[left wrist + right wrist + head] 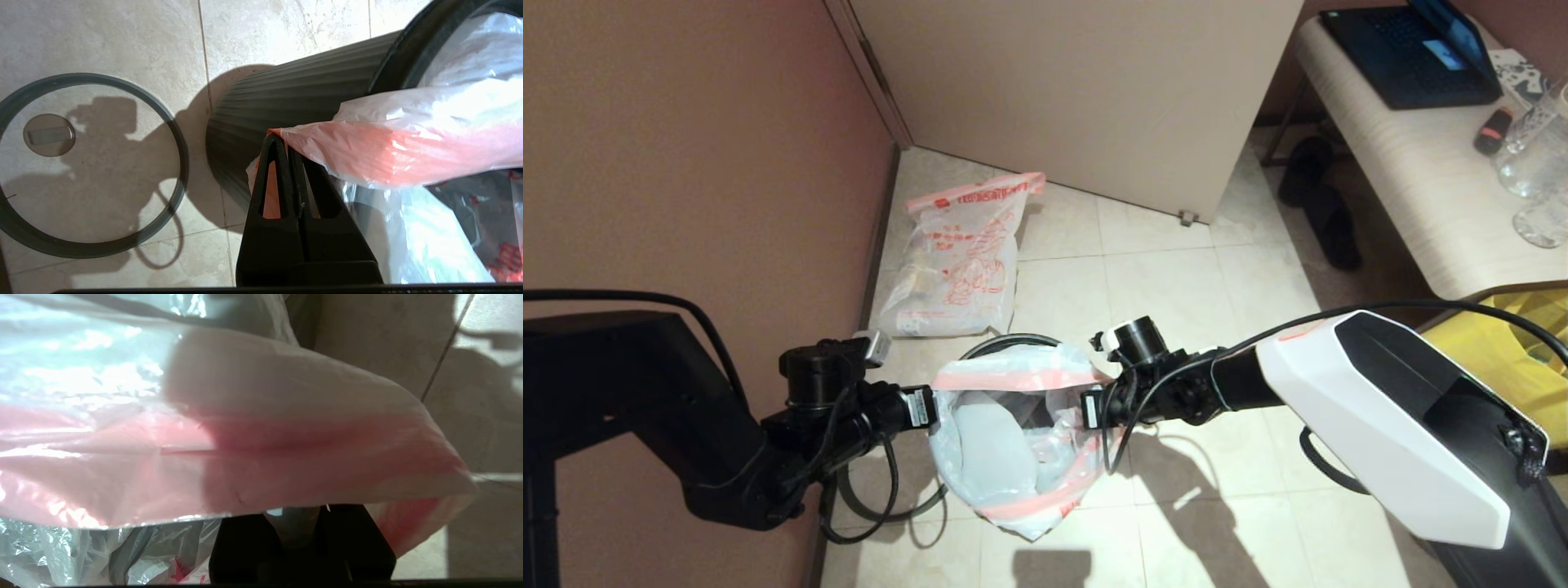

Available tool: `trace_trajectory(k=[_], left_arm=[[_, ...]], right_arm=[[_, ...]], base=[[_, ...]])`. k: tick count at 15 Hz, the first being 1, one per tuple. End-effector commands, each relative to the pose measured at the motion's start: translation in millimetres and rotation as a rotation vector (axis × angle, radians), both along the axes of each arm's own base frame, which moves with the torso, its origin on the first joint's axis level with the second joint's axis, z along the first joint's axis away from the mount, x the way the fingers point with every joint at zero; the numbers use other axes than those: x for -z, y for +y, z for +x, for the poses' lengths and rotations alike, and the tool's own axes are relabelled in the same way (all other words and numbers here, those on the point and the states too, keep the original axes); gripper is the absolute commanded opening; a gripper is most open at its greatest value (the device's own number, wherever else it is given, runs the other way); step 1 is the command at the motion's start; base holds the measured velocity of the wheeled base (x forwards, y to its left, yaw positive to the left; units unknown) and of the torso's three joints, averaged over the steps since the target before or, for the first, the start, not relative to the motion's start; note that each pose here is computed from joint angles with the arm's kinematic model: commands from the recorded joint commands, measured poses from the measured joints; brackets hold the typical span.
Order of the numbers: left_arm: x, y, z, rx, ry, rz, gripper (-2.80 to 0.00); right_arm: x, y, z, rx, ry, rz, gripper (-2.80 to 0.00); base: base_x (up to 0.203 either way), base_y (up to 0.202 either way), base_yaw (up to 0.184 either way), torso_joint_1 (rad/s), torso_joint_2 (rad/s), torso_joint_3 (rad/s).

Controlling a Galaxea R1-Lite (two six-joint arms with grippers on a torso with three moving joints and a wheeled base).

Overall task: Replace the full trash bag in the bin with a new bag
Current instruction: Put the new garbage bag on the trash can

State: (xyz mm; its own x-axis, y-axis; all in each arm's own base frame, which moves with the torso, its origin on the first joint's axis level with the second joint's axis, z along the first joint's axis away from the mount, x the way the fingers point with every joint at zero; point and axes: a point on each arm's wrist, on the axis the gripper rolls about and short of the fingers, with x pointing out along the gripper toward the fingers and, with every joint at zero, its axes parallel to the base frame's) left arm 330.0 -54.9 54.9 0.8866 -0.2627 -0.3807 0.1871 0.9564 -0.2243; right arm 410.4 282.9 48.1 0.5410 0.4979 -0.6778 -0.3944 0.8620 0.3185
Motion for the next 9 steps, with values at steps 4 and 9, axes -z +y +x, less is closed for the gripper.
trace_trajectory(k=[4, 9], left_arm=[[-1.8, 0.5, 0.6, -0.002, -0.012, -0.002, -2.80], [14.5, 0.8, 9.2, -0.007, 0.023, 0.005, -2.80]], right_arm=[[5.3, 3.4, -2.3, -0.012, -0.002, -0.021, -2.80], [28.8, 8.6, -3.7, -0.016, -0.027, -0.132, -2.80]], base=[[0.000, 0.000, 0.000, 0.000, 0.00, 0.000], [0.000, 0.000, 0.000, 0.000, 0.00, 0.000]])
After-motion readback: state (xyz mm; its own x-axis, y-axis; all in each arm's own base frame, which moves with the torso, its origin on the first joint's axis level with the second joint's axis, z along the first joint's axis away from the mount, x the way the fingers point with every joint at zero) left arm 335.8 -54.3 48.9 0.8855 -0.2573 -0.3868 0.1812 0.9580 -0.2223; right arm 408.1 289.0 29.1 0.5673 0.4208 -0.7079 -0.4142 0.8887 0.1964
